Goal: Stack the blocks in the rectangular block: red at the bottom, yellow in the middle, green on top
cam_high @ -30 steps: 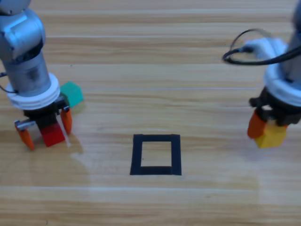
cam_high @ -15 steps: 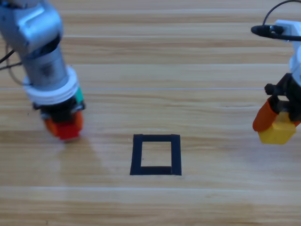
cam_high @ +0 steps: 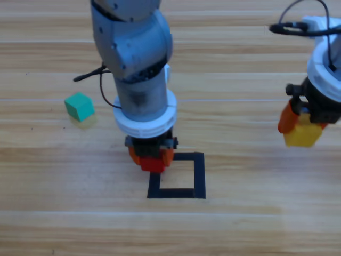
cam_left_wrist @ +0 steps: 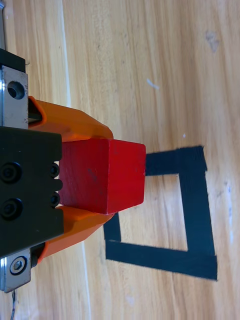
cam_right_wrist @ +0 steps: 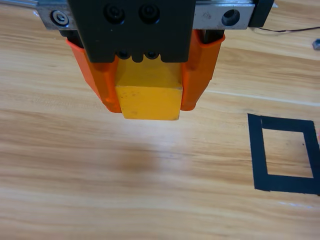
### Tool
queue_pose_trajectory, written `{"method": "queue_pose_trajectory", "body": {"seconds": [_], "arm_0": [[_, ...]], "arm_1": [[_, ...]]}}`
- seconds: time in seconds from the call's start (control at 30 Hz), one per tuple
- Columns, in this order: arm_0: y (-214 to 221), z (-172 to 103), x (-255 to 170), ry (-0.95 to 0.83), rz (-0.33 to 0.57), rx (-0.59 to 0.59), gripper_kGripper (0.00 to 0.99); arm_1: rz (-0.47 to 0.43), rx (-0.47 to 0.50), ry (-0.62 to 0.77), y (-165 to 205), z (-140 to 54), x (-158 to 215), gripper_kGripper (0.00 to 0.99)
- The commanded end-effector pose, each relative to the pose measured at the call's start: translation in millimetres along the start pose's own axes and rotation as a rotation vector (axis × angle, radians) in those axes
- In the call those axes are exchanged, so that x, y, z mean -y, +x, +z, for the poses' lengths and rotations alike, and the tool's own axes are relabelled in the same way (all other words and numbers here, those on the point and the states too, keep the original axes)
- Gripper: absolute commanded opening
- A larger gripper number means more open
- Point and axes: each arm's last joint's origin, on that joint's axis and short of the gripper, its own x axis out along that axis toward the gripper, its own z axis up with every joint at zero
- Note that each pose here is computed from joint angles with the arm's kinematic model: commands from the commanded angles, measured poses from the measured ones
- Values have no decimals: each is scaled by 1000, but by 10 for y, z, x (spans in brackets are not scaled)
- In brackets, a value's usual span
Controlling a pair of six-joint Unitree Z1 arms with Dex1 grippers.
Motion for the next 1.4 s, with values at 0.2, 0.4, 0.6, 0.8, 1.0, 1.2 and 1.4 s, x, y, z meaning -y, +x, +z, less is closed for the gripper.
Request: {"method": "queue_pose_trajectory", "body": {"seconds": [0.2,0.4,0.6,0.8,1.0,1.2,1.4], "arm_0": [[277,37,263,39,51,-86,117],[317,5,330,-48,60,-97,118],[297,1,396,-108,36,-104,121],[309,-40,519,-114,22,-99,121],[409,-77,596,-98,41,-96,121],[506,-52,625,-90,55,-92,123],[530,-43,627,-75,66,-81,123]], "arm_1": [[-47,-95,-54,303,-13,-385,12],[-67,-83,-63,312,1,-383,12],[-82,-77,-62,305,-18,-356,14],[-100,-68,-62,293,-38,-326,14],[-108,-67,-58,302,-44,-317,14],[-109,-72,-58,320,-43,-320,14],[-110,-77,-58,345,-40,-325,14]]}}
